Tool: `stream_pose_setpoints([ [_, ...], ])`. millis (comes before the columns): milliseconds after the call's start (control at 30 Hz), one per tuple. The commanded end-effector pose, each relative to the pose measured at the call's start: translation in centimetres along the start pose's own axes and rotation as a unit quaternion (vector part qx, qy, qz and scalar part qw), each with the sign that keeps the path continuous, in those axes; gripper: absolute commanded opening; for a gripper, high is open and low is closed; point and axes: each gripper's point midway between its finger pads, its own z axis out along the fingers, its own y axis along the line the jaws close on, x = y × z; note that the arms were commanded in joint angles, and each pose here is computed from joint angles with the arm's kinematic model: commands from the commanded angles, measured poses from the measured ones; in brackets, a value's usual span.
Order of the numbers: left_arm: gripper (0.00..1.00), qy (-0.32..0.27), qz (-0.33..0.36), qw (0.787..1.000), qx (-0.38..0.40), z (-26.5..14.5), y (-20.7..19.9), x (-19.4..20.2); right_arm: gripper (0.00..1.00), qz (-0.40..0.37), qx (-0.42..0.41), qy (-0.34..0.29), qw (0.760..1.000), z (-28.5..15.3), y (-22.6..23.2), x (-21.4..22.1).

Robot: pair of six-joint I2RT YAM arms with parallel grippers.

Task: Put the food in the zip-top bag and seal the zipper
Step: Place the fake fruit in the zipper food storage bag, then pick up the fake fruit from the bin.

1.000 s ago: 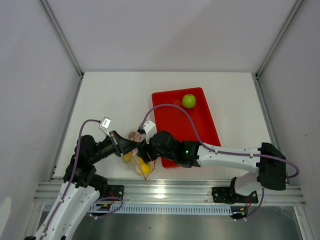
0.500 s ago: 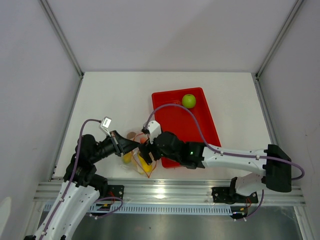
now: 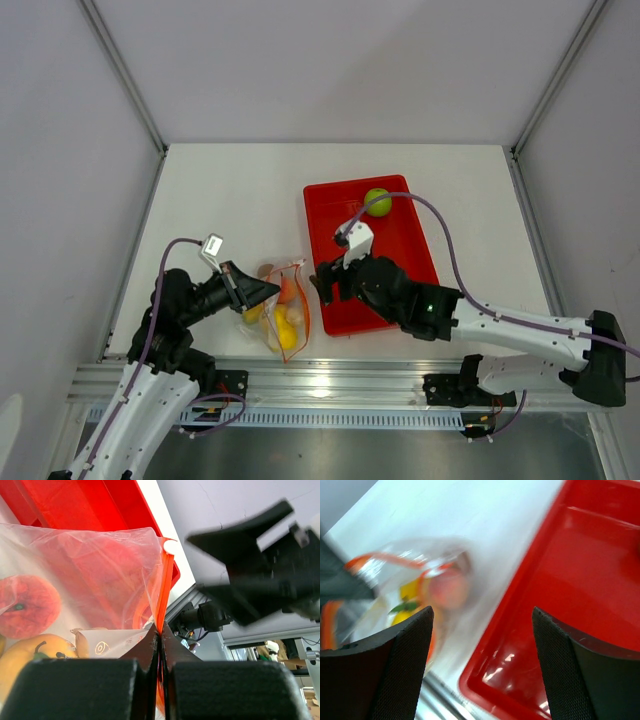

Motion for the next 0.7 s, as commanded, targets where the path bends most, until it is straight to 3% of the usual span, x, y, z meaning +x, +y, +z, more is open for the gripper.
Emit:
stream_pose_setpoints([
  [0,0.01,-0.002,0.009,1.0,0.022,0.1,-0.8,-0.2,0.8,0.045,0.092,-0.029,0.994,0.4,-4.9,-1.7],
  [333,0.01,0.0,0.011,1.0,0.017,0.2,-0.4,0.0,0.8,0.114,0.207,-0.038,0.971,2.0,-15.2,-2.7],
  [400,0.01,0.0,0.01,1.0,0.018,0.3,-0.3,0.0,0.84,0.122,0.228,-0.043,0.965,2.3,-17.2,-3.0],
  [667,0.01,0.006,0.006,1.0,0.019,0.6,0.1,0.3,0.89,0.107,0.283,0.042,0.952,7.4,-22.2,-0.6],
])
